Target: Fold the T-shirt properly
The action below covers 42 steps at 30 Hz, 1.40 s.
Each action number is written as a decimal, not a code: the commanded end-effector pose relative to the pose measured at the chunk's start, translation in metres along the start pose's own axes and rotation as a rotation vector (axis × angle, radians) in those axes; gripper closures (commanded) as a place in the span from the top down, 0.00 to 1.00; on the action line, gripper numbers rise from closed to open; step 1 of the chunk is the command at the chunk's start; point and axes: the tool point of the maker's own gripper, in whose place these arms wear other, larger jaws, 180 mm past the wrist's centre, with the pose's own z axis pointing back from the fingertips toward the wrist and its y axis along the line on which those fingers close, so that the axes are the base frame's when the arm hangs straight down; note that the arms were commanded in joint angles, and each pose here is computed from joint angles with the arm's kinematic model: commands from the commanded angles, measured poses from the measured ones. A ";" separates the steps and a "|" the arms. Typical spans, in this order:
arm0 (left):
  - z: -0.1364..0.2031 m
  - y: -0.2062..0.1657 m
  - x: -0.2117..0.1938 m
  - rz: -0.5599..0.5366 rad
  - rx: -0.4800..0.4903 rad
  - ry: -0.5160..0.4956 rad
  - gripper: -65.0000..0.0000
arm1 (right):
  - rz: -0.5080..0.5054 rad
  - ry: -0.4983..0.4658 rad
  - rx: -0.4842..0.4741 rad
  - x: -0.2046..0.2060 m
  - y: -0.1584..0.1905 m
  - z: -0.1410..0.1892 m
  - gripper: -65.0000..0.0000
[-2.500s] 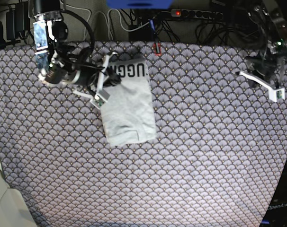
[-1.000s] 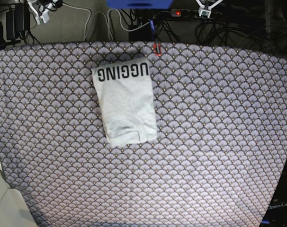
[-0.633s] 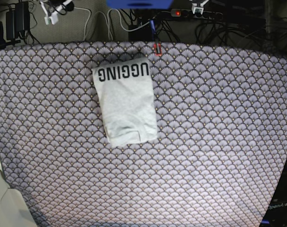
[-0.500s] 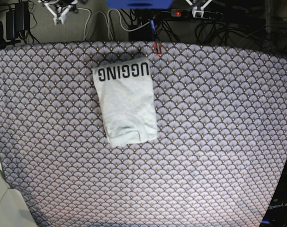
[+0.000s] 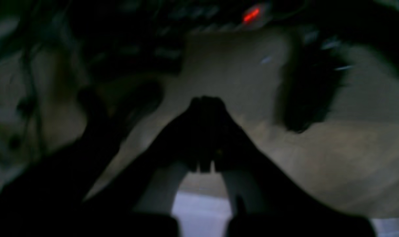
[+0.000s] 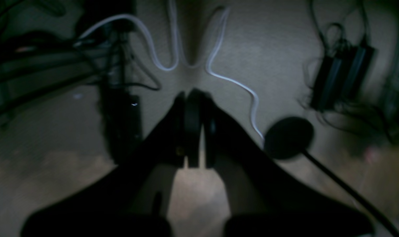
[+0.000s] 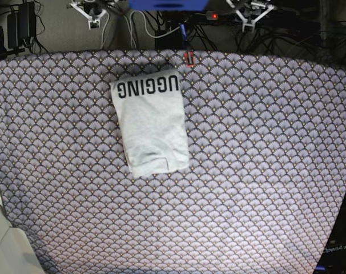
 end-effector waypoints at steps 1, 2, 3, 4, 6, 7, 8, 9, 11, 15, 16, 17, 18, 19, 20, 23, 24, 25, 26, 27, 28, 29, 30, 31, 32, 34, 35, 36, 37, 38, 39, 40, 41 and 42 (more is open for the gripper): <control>0.001 0.011 -0.011 -0.001 0.026 0.020 0.01 | 0.014 0.015 -0.051 -0.010 -0.019 0.003 0.00; 0.001 0.005 -0.011 0.001 0.017 0.020 0.01 | 0.017 0.018 -0.058 -0.012 -0.020 0.003 0.00; 0.001 0.004 -0.010 0.002 0.016 0.020 0.01 | 0.020 0.023 -0.062 -0.015 -0.021 0.004 0.00; 0.001 0.003 -0.009 0.002 0.015 0.018 0.01 | 0.018 0.023 -0.065 -0.015 -0.022 0.004 0.00; 0.001 0.003 -0.009 0.002 0.015 0.018 0.01 | 0.000 0.024 -0.071 -0.015 -0.023 0.004 0.00; 0.001 0.003 -0.008 0.002 0.016 0.017 0.01 | -0.007 0.025 -0.074 -0.015 -0.025 0.005 0.00; 0.000 0.004 -0.004 0.003 0.018 0.011 0.01 | -0.012 0.027 -0.076 -0.016 -0.025 0.005 0.00; 0.000 0.004 -0.003 0.003 0.019 0.009 0.01 | -0.011 0.026 -0.075 -0.016 -0.025 0.005 0.00; 0.000 0.005 -0.003 0.003 0.020 0.008 0.01 | -0.013 0.025 -0.075 -0.016 -0.024 0.005 0.00; 0.000 0.006 -0.002 0.003 0.020 0.006 0.01 | -0.014 0.028 -0.071 -0.018 -0.021 0.006 0.00; 0.000 0.005 -0.001 0.004 0.019 0.006 0.01 | -0.014 0.030 -0.070 -0.019 -0.021 0.006 0.00; 0.000 0.004 0.000 0.004 0.017 0.005 0.01 | -0.013 0.033 -0.070 -0.021 -0.021 0.006 0.00; 0.000 0.003 0.000 0.005 0.016 0.005 0.01 | -0.012 0.039 -0.070 -0.025 -0.021 0.008 0.00; 0.000 0.003 0.000 0.005 0.016 0.005 0.01 | -0.012 0.040 -0.070 -0.026 -0.021 0.008 0.00; 0.000 0.003 0.000 0.005 0.016 0.005 0.01 | -0.012 0.040 -0.070 -0.026 -0.021 0.008 0.00; 0.000 0.001 0.000 0.004 0.014 0.004 0.01 | -0.010 0.040 -0.074 -0.026 -0.024 0.008 0.00; 0.000 0.001 0.000 0.002 0.014 0.004 0.01 | -0.010 0.040 -0.074 -0.026 -0.024 0.008 0.00; 0.000 0.001 0.000 0.002 0.014 0.004 0.01 | -0.010 0.040 -0.074 -0.026 -0.024 0.008 0.00; 0.000 0.001 0.000 0.002 0.014 0.004 0.01 | -0.010 0.037 -0.074 -0.025 -0.024 0.008 0.00; 0.000 0.001 0.000 0.002 0.014 0.004 0.01 | -0.009 0.028 -0.074 -0.023 -0.024 0.008 0.00; 0.000 0.001 0.000 0.002 0.014 0.004 0.01 | -0.009 0.022 -0.074 -0.023 -0.024 0.008 0.00; 0.000 0.001 0.000 0.002 0.014 0.004 0.01 | -0.009 0.020 -0.074 -0.023 -0.024 0.008 0.00; 0.000 0.001 0.000 0.002 0.014 0.004 0.01 | -0.009 0.019 -0.074 -0.022 -0.024 0.008 0.00; 0.000 0.002 0.000 0.000 0.015 0.004 0.01 | -0.009 0.019 -0.073 -0.023 -0.024 0.008 0.00; 0.000 0.002 0.000 -0.001 0.015 0.004 0.01 | -0.009 0.017 -0.072 -0.022 -0.023 0.008 0.00; 0.000 0.002 0.000 -0.001 0.015 0.004 0.01 | -0.010 0.017 -0.070 -0.022 -0.022 0.008 0.00; 0.000 0.002 0.000 -0.001 0.015 0.004 0.01 | -0.011 0.017 -0.069 -0.022 -0.021 0.008 0.00; 0.000 0.002 0.000 -0.001 0.013 0.003 0.01 | -0.011 0.017 -0.069 -0.022 -0.021 0.008 0.00; 0.000 0.002 0.000 -0.001 0.012 0.003 0.01 | -0.012 0.017 -0.066 -0.022 -0.021 0.008 0.00; 0.000 0.002 0.000 0.001 0.012 0.003 0.01 | -0.012 0.017 -0.066 -0.022 -0.021 0.008 0.00; 0.000 0.002 0.000 0.002 0.013 0.003 0.01 | -0.012 0.017 -0.066 -0.022 -0.021 0.008 0.00; 0.000 0.003 0.000 0.002 0.014 0.003 0.01 | -0.012 0.017 -0.066 -0.022 -0.021 0.008 0.00; 0.000 0.003 0.000 0.002 0.014 0.003 0.01 | -0.012 0.017 -0.066 -0.022 -0.021 0.008 0.00; 0.000 0.003 0.000 0.002 0.014 0.003 0.01 | -0.012 0.017 -0.066 -0.022 -0.021 0.008 0.00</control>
